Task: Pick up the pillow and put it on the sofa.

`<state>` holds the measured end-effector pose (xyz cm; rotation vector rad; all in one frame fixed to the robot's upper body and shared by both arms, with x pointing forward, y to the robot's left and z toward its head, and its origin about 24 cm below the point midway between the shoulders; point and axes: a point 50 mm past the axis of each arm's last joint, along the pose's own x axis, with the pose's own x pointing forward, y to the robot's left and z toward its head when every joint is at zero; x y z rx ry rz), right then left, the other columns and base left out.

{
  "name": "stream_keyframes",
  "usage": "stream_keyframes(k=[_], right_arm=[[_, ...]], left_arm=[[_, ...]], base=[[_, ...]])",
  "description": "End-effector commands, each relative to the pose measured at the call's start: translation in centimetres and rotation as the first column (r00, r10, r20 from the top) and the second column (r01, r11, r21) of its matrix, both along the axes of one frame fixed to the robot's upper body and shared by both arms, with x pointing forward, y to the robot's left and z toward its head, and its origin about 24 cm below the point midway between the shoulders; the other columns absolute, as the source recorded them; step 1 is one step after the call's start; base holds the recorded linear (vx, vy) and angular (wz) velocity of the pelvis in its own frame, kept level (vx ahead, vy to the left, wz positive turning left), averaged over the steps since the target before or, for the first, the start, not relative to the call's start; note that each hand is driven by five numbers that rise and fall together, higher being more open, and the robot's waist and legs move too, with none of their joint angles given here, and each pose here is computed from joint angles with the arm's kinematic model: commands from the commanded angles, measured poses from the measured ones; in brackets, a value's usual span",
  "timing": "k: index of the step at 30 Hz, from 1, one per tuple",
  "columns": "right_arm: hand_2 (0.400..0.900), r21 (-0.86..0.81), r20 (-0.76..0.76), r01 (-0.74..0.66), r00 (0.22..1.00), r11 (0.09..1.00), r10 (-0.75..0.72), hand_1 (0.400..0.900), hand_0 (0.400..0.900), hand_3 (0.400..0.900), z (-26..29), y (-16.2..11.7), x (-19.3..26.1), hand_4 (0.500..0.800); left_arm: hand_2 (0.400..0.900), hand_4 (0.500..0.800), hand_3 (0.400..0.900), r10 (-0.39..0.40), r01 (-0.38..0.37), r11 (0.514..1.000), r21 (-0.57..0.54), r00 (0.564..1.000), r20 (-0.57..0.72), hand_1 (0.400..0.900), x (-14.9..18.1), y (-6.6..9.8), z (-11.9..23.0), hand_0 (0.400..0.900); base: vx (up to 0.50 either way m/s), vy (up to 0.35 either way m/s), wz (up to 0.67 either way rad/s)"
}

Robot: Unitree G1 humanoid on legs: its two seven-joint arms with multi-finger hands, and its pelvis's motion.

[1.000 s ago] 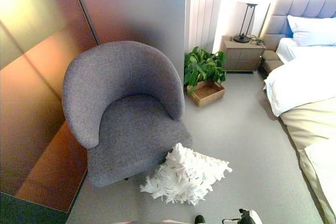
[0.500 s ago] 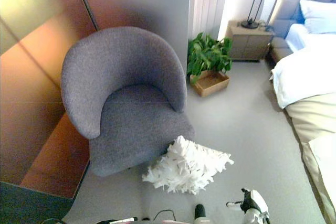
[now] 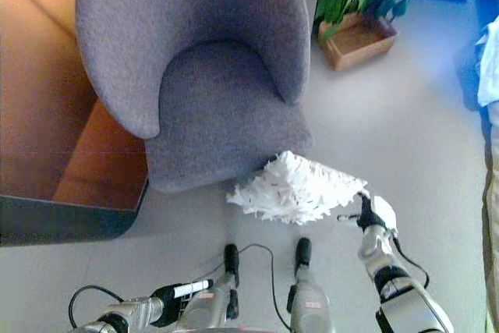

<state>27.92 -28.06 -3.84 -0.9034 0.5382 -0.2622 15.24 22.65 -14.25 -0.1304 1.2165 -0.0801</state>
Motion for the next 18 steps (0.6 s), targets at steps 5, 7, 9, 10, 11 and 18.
stream_keyframes(k=[5, 7, 9, 10, 11, 18], right_arm=[[0.900, -0.163, 0.223, -0.054, 0.971, 0.985, 0.090, 0.900, 0.900, 0.900, 9.7, -2.7, 5.9, 0.800], [0.900, -0.197, 0.244, -0.070, 0.963, 0.978, 0.118, 0.900, 0.900, 0.900, 11.6, -2.9, 6.8, 0.800], [0.900, -0.236, 0.251, -0.085, 0.957, 0.968, 0.145, 0.900, 0.900, 0.900, 12.8, -3.1, 7.3, 0.800], [0.900, -0.257, 0.256, -0.090, 0.954, 0.962, 0.157, 0.900, 0.900, 0.900, 13.6, -3.2, 7.5, 0.800], [0.900, -0.269, 0.260, -0.094, 0.951, 0.958, 0.166, 0.900, 0.900, 0.900, 14.1, -3.2, 7.7, 0.800], [0.900, -0.323, 0.293, -0.115, 0.932, 0.939, 0.214, 0.900, 0.900, 0.900, 18.5, -3.5, 9.0, 0.800]], left_arm=[[0.900, 0.800, 0.900, 0.020, -0.020, 1.000, 0.013, 1.000, -0.001, 0.900, 1.3, -0.2, 0.4, 0.900], [0.900, 0.800, 0.900, 0.031, -0.031, 1.000, 0.002, 0.999, 0.017, 0.900, 1.8, -0.5, 0.5, 0.900], [0.900, 0.800, 0.900, 0.048, -0.048, 0.999, -0.001, 0.999, 0.023, 0.900, 1.9, -0.8, 0.5, 0.900], [0.900, 0.800, 0.900, 0.051, -0.051, 0.999, 0.002, 0.998, 0.022, 0.900, 1.9, -0.9, 0.5, 0.900], [0.900, 0.800, 0.900, 0.056, -0.056, 0.998, 0.003, 0.998, 0.020, 0.900, 1.9, -0.9, 0.5, 0.900], [0.900, 0.800, 0.900, 0.054, -0.053, 0.998, -0.019, 0.998, 0.031, 0.900, 1.9, -1.5, 0.4, 0.900]], base=[[-0.090, -0.003, 0.12], [-0.068, 0.040, 0.13], [-0.049, 0.059, 0.12], [-0.036, 0.068, 0.12], [-0.031, 0.061, 0.11], [-0.041, 0.082, 0.05]])
